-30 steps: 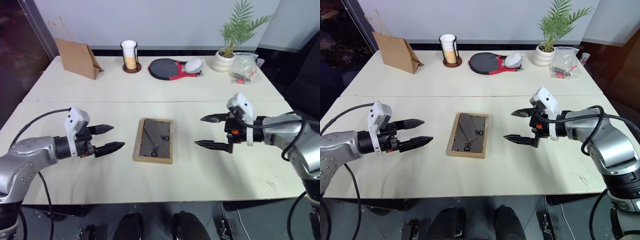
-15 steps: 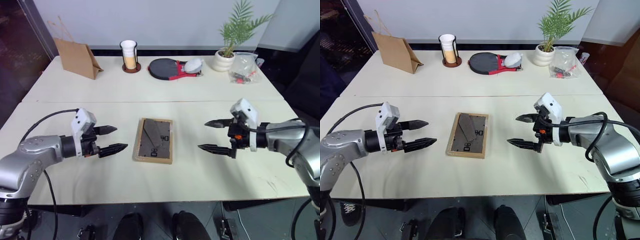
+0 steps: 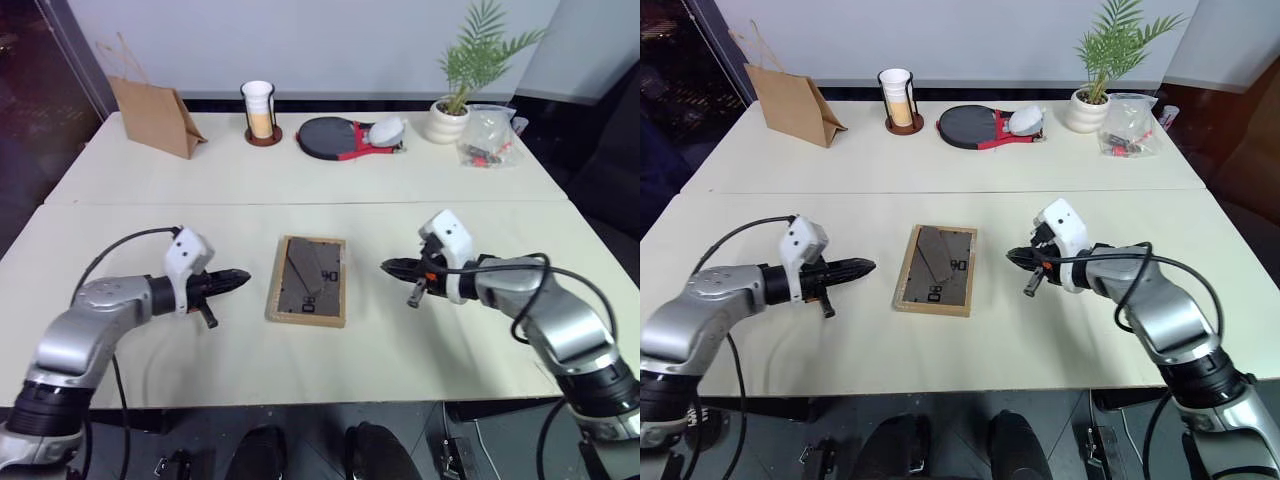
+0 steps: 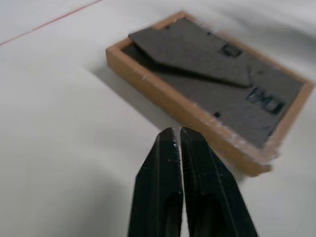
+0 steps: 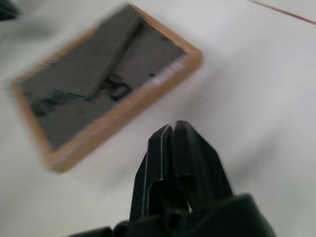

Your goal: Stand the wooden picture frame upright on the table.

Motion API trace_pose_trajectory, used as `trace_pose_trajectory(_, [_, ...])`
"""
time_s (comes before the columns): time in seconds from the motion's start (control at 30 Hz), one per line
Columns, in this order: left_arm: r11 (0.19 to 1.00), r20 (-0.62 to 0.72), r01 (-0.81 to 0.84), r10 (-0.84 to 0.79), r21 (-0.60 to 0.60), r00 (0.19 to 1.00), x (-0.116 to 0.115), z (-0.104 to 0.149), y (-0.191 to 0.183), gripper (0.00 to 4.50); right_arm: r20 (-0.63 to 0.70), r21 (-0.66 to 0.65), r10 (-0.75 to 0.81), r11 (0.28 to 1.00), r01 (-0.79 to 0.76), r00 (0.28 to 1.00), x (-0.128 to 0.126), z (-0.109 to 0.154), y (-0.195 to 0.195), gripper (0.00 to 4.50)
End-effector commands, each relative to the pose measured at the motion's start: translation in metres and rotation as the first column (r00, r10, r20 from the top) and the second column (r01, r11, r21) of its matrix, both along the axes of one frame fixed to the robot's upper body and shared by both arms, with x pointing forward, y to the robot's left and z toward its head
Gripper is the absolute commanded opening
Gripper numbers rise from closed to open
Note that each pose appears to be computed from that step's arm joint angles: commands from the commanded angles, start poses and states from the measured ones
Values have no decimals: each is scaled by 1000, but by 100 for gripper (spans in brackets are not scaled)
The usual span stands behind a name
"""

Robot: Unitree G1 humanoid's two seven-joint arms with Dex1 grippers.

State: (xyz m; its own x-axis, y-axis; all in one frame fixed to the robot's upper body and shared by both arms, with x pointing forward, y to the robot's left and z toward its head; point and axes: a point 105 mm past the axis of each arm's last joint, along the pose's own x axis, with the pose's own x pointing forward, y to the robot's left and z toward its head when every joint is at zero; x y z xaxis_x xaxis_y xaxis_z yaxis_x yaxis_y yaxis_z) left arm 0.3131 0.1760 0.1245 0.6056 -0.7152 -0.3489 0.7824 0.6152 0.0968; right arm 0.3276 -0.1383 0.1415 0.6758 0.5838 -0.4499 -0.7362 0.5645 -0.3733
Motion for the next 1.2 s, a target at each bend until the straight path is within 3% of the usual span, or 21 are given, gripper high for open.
trace_pose_trajectory(0.03, [1000,4,14,-14,21,1000,6,-14,-14,3,10,-9,-40,999,40,999,7,-10,9,2])
trace_pose_trajectory(0.17, [999,-10,23,-22,40,1000,11,-32,-25,3,-23,7,-17,1000,17,1000,9,-34,30,2])
trace_pose_trajectory(0.4, [993,-84,114,-113,10,990,-9,-42,-40,3,-68,27,59,998,-57,996,3,-50,57,2])
trace_pose_trajectory(0.57, [986,-144,168,-165,9,976,-31,-45,-38,3,-111,44,154,988,-150,982,-15,-55,73,2])
trace_pose_trajectory(0.77, [985,-187,169,-163,20,969,-44,-49,-32,3,-129,50,162,986,-157,978,-21,-56,76,2])
trace_pose_trajectory(1.0, [996,-182,88,-80,33,980,-35,-37,-7,3,-91,-9,111,994,-112,990,-16,-47,56,2])
trace_pose_trajectory(1.1, [996,-251,66,-77,-52,965,-37,-23,2,89,-73,-33,105,994,-107,992,-18,-38,44,0])
trace_pose_trajectory(1.2, [986,-345,47,-101,-162,933,-43,-14,0,245,-72,-50,115,992,-119,991,-23,-37,42,0])
